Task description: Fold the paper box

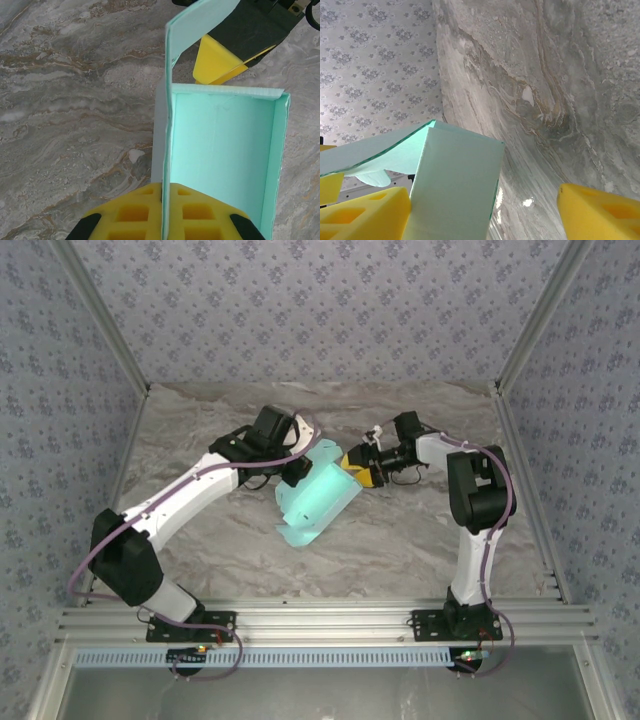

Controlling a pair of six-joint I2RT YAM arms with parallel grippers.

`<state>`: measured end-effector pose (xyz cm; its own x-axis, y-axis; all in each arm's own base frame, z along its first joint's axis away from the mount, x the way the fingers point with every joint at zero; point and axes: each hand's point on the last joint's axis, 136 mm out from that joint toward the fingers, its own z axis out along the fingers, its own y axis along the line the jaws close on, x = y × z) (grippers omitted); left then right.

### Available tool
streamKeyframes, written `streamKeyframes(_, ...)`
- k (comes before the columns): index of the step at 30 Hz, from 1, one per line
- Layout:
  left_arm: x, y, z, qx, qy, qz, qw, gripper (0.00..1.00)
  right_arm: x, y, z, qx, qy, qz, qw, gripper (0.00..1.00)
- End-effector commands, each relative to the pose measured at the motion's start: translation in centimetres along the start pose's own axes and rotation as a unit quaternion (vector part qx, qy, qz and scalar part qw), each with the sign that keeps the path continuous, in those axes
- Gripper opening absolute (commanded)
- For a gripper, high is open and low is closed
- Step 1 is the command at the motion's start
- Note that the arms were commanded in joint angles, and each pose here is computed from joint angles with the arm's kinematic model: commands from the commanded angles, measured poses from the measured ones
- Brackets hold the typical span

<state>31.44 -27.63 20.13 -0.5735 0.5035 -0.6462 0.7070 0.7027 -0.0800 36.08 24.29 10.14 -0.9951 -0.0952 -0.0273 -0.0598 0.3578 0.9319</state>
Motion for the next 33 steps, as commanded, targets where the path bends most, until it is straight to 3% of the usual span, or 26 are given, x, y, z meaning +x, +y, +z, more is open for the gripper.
streamKeyframes(1, -2.8, -0.1, -0.1, 0.004, -0.049, 0.010, 0.999, 0.00, 1.2, 0.0, 1.3, -0.004, 0.029, 0.023, 0.999, 0.79)
streamKeyframes(11, -2.4, 0.0, -0.1, -0.001, -0.042, 0.025, 0.999, 0.00, 0.8, -0.5, 1.5, 0.024, 0.023, 0.046, 0.998, 0.72)
streamKeyframes(27, -1.1, 0.2, 0.3, -0.025, -0.020, 0.065, 0.997, 0.00, -0.6, -1.8, -0.2, 0.036, -0.026, 0.099, 0.994, 0.74)
streamKeyframes(33, -1.3, 0.1, 0.4, -0.023, -0.022, 0.058, 0.998, 0.00, 0.0, -0.8, 0.4, 0.024, -0.018, 0.092, 0.995, 0.74)
